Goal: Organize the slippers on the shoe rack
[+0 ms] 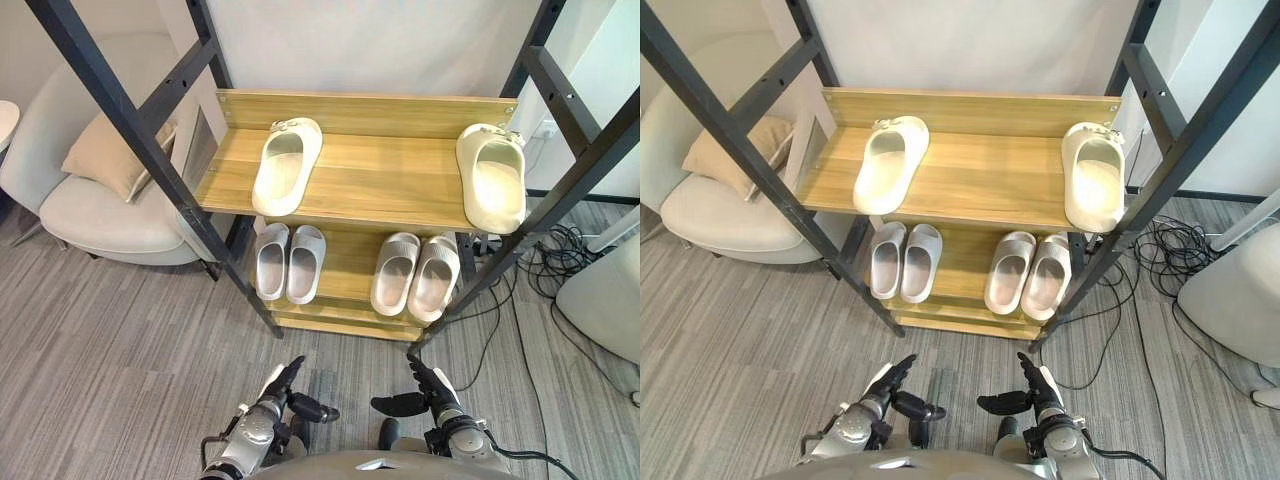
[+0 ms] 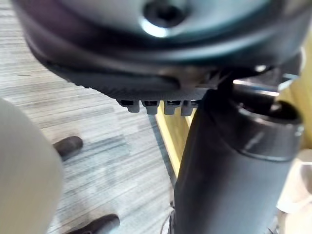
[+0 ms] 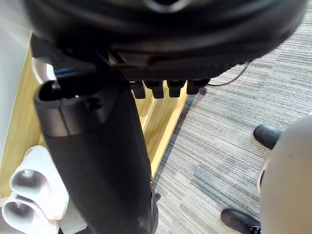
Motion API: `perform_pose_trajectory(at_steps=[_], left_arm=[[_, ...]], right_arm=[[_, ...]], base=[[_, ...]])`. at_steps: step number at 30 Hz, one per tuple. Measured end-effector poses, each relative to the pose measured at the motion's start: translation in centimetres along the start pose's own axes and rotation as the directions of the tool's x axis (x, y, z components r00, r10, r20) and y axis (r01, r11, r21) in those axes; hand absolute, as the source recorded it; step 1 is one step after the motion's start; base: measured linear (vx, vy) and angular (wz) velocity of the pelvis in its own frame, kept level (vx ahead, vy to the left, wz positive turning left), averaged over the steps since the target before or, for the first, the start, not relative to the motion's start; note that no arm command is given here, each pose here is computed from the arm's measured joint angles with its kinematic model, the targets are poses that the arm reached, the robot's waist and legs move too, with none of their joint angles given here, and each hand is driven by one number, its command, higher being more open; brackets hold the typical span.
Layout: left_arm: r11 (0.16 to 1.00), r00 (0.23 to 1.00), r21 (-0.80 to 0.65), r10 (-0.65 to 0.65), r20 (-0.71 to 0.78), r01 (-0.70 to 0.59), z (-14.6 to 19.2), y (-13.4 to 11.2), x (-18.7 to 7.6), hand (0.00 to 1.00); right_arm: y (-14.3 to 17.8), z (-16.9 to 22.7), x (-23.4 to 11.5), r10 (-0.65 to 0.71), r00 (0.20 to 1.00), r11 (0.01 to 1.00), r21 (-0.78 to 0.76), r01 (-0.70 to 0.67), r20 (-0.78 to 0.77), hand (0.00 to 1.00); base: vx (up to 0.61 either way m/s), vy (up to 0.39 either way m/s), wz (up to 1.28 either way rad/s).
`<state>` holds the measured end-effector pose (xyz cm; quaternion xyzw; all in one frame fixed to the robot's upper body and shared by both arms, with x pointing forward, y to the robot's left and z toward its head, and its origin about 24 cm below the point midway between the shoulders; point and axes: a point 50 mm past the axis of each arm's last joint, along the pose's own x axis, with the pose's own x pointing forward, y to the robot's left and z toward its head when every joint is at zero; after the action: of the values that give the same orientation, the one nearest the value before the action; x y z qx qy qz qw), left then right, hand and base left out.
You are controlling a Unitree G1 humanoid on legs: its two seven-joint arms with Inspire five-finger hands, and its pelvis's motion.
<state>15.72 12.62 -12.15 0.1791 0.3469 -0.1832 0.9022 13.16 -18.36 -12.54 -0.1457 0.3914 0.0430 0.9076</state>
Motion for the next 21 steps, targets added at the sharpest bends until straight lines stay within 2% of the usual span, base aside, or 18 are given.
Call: perform_pose_trajectory(at_steps=[6,9,12,15,16,19,21], left_arm=[[0.971,0.935,0.161,-0.217,0.281,0.176,5.6,-2.6,-1.5,1.00],[0.931,0.838,0.191,-0.364,0.407,0.312,8.4,-4.8,-3.2,1.00],[0.896,0.749,0.167,-0.437,0.498,0.411,10.4,-6.2,-4.6,1.00],[0.879,0.662,0.115,-0.428,0.615,0.462,13.2,-6.1,-6.2,1.00],[0.879,0.660,0.112,-0.427,0.619,0.464,13.3,-6.1,-6.3,1.00],[0.875,0.563,0.010,-0.319,0.762,0.483,16.8,-4.2,-8.2,1.00],[0.885,0.524,-0.016,-0.260,0.811,0.465,18.0,-3.2,-9.0,1.00]], right_arm=[[-0.8,-0.9,-0.2,-0.046,0.999,0.998,0.043,0.047,-0.028,1.00],[-1.2,-1.2,-0.2,-0.061,0.997,0.997,0.040,0.063,-0.041,1.00],[-1.1,-1.1,-0.2,-0.060,0.998,0.997,0.039,0.061,-0.036,1.00],[-1.1,-1.1,-0.2,-0.060,0.998,0.997,0.039,0.061,-0.034,1.00],[-1.1,-1.1,-0.2,-0.060,0.998,0.997,0.039,0.061,-0.034,1.00],[-1.1,-1.3,-0.2,-0.057,0.998,0.998,0.037,0.059,-0.038,1.00],[-1.0,-1.4,-0.2,-0.055,0.998,0.998,0.038,0.056,-0.042,1.00]], base=[[0.02,0.003,0.11],[0.04,0.006,0.08],[0.04,-0.007,0.11],[0.02,-0.004,0.00],[0.02,0.001,-0.03],[0.01,0.008,-0.06],[0.01,0.016,-0.13]])
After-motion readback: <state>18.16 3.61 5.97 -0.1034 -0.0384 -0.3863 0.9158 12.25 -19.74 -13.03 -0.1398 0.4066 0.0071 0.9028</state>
